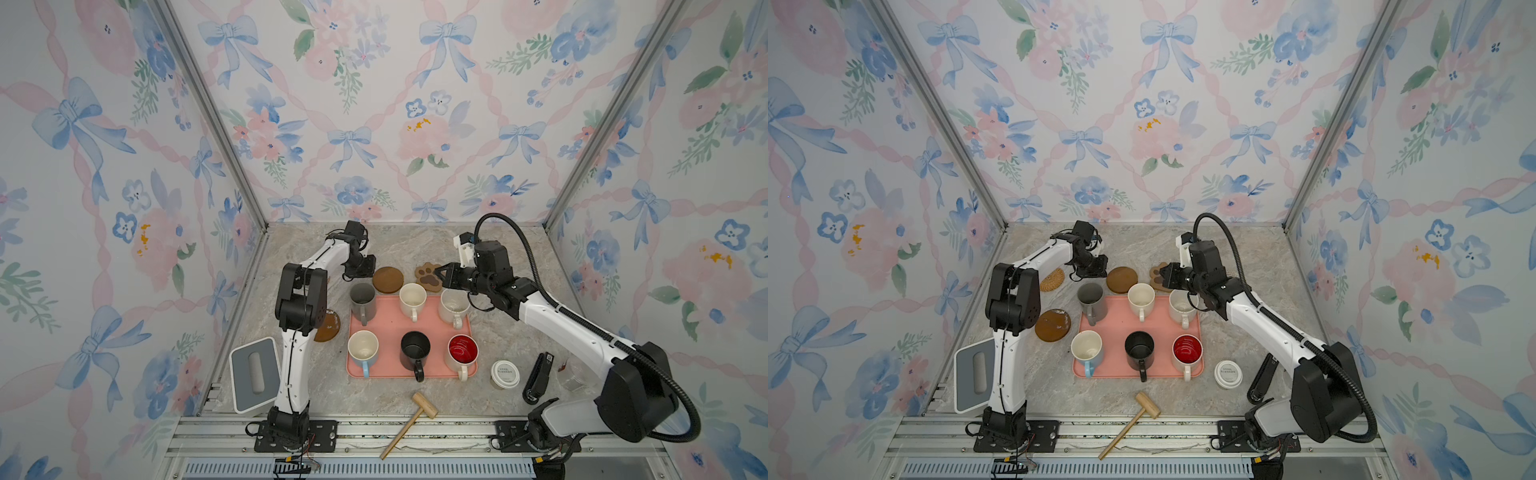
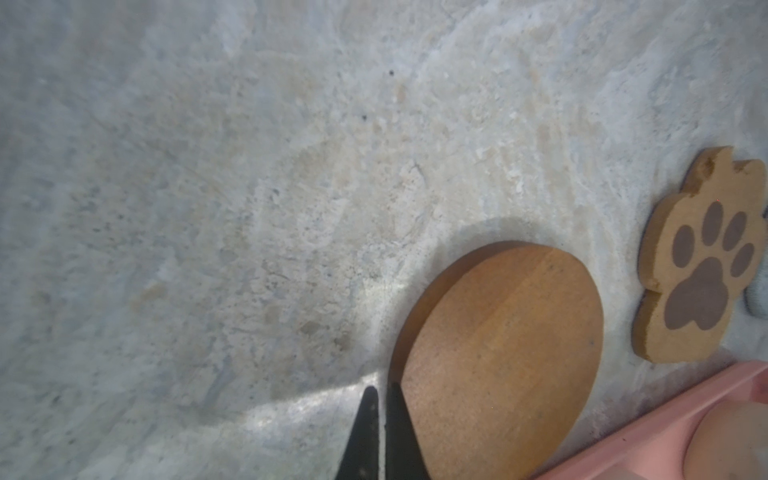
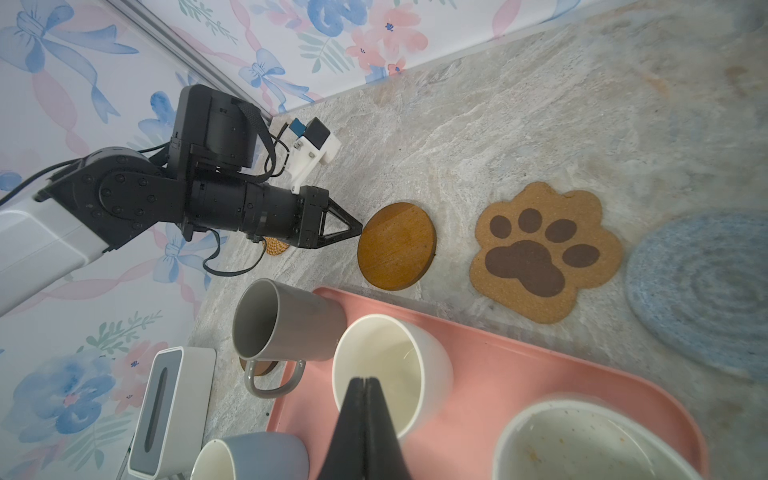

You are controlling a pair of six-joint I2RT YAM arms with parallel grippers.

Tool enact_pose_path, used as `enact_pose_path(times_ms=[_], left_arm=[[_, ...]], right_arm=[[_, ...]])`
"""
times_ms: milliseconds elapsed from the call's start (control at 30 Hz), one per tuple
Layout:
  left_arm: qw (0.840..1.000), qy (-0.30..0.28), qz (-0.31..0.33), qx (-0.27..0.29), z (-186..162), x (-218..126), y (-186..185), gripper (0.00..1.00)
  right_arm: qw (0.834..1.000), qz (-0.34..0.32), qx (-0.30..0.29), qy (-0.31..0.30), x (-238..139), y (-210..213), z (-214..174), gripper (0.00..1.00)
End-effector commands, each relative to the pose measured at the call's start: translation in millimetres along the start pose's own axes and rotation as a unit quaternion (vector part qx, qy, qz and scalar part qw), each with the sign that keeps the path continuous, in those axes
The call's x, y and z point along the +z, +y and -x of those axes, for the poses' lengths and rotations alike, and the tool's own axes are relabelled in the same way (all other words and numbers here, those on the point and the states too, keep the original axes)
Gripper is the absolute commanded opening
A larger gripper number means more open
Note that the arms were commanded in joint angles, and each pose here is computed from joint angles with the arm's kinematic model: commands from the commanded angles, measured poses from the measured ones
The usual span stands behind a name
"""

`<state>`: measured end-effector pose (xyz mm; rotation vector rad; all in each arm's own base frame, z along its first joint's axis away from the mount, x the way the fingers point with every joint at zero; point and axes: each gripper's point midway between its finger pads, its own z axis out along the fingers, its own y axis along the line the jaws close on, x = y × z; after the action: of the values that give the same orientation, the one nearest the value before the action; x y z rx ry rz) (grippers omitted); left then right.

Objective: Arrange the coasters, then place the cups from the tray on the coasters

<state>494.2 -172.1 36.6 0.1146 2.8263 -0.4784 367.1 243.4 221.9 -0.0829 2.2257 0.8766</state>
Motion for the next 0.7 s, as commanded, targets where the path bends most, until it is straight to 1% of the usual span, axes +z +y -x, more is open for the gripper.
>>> enact_pose_path(times_ms=[0, 233, 667], left_arm=[[1.000, 0.009, -0.008, -0.007, -0.6, 8.9, -6.9, 0.00], [1.000, 0.009, -0.011, -0.006, 1.2, 12.8, -11.7, 0.00], [1.000, -0.013, 0.004, -0.012, 13.7, 4.0, -11.3, 0.00]], right_arm=[[1.000, -0.001, 0.004, 0.010, 6.6, -7.6, -6.1, 0.00], [1.000, -0.001, 0.005, 0.012, 6.6, -8.5, -6.3, 0.00], [1.000, -0.003, 0.005, 0.014, 7.0, -10.3, -7.0, 0.00]])
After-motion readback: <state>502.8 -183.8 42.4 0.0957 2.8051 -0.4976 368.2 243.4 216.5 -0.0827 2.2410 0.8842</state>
